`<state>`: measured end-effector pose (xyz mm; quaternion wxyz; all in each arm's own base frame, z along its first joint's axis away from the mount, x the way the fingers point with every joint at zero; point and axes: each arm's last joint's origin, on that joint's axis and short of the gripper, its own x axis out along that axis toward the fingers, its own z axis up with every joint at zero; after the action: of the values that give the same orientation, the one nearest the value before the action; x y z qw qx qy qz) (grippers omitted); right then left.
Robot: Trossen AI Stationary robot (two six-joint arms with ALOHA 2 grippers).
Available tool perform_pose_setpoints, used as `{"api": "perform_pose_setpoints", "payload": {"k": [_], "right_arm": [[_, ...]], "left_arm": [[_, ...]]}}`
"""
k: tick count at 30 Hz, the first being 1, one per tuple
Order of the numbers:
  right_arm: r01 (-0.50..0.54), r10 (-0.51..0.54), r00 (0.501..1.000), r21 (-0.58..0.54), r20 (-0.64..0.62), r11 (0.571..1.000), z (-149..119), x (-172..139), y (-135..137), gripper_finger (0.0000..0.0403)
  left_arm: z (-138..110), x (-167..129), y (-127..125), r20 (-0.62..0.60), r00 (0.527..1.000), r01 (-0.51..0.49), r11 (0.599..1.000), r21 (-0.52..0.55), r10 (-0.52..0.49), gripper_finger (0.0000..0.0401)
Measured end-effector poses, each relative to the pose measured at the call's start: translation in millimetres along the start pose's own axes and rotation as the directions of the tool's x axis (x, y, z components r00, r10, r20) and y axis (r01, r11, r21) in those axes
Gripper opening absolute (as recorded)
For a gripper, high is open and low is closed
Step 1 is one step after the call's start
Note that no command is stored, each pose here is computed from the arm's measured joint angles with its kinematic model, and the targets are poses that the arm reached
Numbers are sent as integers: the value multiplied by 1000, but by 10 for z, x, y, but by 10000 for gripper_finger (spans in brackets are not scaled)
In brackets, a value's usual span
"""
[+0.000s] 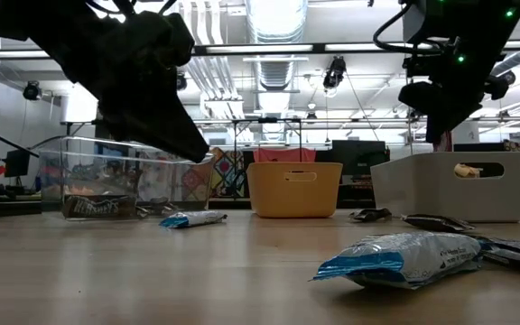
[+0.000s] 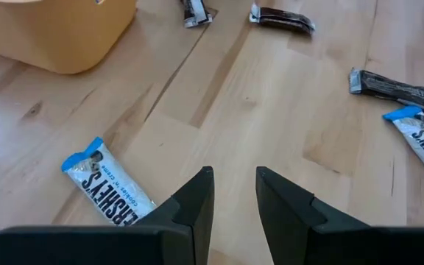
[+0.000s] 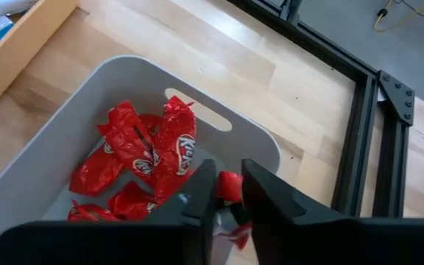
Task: Organize candy in baskets
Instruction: Put the red chocolate into the gray bin, then put the white chocolate into the yellow bin
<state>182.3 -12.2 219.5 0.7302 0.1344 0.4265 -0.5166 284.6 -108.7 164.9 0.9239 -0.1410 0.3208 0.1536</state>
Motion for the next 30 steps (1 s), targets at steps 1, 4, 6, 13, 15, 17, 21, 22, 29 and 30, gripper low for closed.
{"api": "perform_pose_setpoints", "payload": {"k": [1,4,6,13,15,17,21,22,29,30], "right_arm": [[-3,3,1000,2,1,1000,1,0,3,69],[-5,5,1000,3,0,1000,1,0,4,103],[-2,2,1000,3,5,1000,3,0,4,123],[-8,7,1000,8,13,1000,8,-1,12,165],[-15,15,1000,14,15,1000,12,-1,20,168],[-22,21,1000,15,15,1000,14,-1,26,168],[-25,24,1000,13,15,1000,15,-2,28,169],[-25,25,1000,13,15,1000,15,-2,29,169],[-43,42,999,26,25,999,27,-3,48,169],[-43,43,999,26,24,999,28,-3,48,169]], "left_arm": [[0,0,0,0,1000,-1,1000,0,1,86],[3,4,6,0,1000,-3,1000,-2,3,86],[6,9,12,0,1000,-5,1000,-6,5,86],[-4,61,45,18,998,-58,998,-18,58,113],[-17,80,51,27,996,-81,997,-7,81,129],[-32,101,60,40,993,-113,993,18,112,147],[-86,151,70,50,985,-168,982,89,164,172],[-98,163,71,47,985,-172,980,102,168,174],[-244,277,61,10,981,-191,969,160,192,171],[-262,293,57,8,981,-191,969,156,193,170]]}}
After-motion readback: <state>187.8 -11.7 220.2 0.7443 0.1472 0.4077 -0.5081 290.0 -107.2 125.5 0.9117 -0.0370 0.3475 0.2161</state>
